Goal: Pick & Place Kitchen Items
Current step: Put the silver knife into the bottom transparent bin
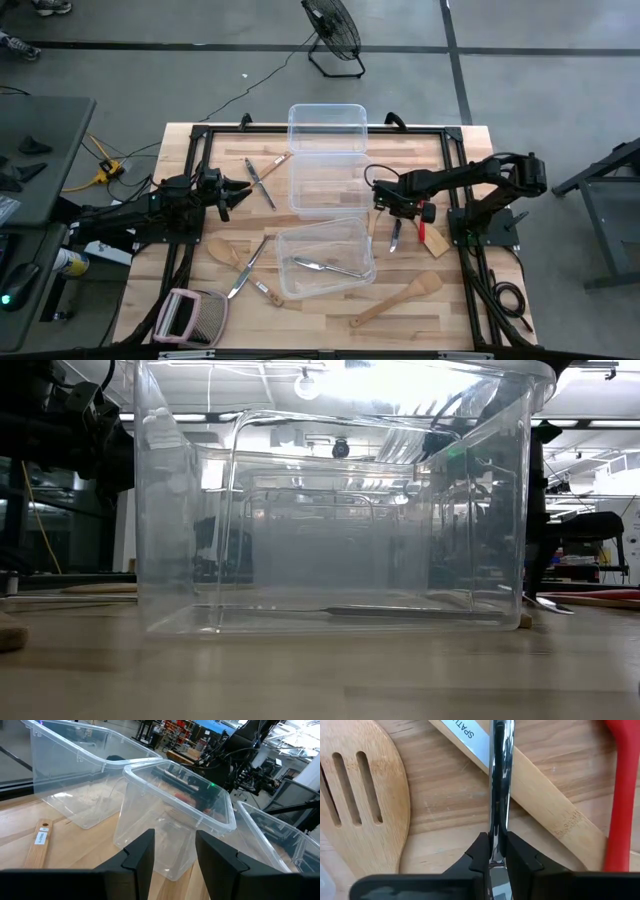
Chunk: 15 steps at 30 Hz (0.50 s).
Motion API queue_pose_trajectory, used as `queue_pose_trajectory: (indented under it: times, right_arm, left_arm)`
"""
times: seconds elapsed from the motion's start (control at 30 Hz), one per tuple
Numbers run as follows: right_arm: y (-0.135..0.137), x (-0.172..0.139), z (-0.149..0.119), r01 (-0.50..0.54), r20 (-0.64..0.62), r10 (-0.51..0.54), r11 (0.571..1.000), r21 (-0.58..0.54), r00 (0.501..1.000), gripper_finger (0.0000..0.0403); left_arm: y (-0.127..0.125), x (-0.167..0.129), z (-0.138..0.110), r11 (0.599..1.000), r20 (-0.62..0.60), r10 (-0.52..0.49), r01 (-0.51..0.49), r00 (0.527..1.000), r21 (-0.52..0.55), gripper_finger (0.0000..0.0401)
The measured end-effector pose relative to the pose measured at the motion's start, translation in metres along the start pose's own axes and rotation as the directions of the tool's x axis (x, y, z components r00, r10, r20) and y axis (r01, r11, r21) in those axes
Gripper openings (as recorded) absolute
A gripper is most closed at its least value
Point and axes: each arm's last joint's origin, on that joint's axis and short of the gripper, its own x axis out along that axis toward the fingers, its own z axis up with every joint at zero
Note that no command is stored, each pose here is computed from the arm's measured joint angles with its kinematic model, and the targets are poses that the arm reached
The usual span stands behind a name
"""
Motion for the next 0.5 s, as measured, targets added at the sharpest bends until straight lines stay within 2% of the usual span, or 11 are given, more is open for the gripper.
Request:
queue_pose_trajectory:
  times: [0.5]
  right_arm:
    - [-0.0053, -0.0098, 0.0027, -0.028, -0.006, 0.028, 0.999, -0.034, 1.0, 0.0034]
  left_arm:
    - [0.0, 0.0, 0.0, 1.0, 0.0, 0.0, 0.0, 1.0, 0.0, 0.0143]
